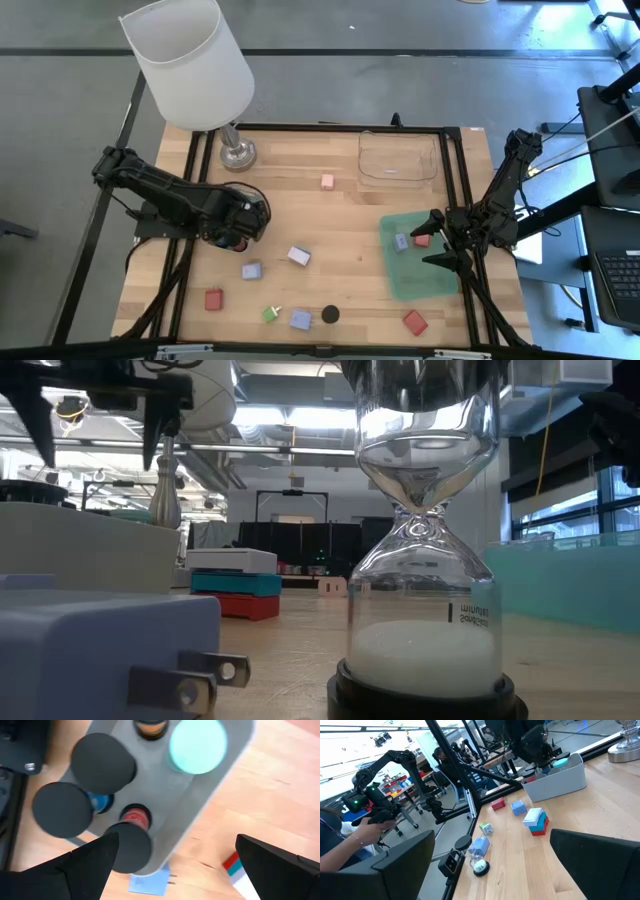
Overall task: Pick & Place Office items
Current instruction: Put the top blue charger adapter into the green bin
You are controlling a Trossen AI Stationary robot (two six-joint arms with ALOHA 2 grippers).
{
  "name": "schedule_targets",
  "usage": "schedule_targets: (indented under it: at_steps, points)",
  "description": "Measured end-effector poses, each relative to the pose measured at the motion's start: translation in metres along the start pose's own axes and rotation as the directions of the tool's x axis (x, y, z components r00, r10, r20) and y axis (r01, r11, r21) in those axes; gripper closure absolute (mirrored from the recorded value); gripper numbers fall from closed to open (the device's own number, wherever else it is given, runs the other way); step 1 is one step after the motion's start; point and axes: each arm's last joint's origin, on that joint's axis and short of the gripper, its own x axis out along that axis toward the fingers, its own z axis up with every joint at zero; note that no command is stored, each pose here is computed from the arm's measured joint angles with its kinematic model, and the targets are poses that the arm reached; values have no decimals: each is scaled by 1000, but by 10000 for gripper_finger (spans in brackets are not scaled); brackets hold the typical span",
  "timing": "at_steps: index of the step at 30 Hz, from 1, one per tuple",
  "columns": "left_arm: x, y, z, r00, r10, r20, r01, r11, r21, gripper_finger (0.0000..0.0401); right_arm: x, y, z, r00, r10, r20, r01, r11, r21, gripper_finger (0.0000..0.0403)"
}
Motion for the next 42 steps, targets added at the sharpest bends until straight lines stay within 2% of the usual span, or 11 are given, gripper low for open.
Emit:
schedule_targets:
  at_steps: [7,14,18,22,28,32,35,39,42]
  points:
    - [-1,-12,2,997,-77,-31,77,997,22,1,0,0,0,1000,0,0,0,1000,0,3]
    - [-2,-23,-1,981,-187,-61,186,982,-14,1,0,0,0,1000,0,0,0,1000,0,3]
    - [-5,-32,-5,951,-303,-66,302,953,-33,1,0,0,0,1000,0,0,0,1000,0,3]
    - [-8,-41,-8,909,-413,-51,414,910,5,1,0,0,0,1000,0,0,0,1000,0,3]
    - [-10,-49,-13,868,-494,-59,495,869,2,1,0,0,0,1000,0,0,0,1000,0,3]
    - [-11,-54,-16,846,-530,-62,533,845,38,1,0,0,0,1000,0,0,0,1000,0,3]
    - [-8,-59,-18,827,-562,-9,559,822,110,1,0,0,0,1000,1,0,-1,1000,0,3]
    - [-6,-67,-21,771,-631,83,598,763,246,1,0,0,0,1000,0,0,0,1000,0,3]
    - [-9,-72,-23,730,-676,95,617,713,332,1,0,0,0,1000,1,0,-1,1000,0,3]
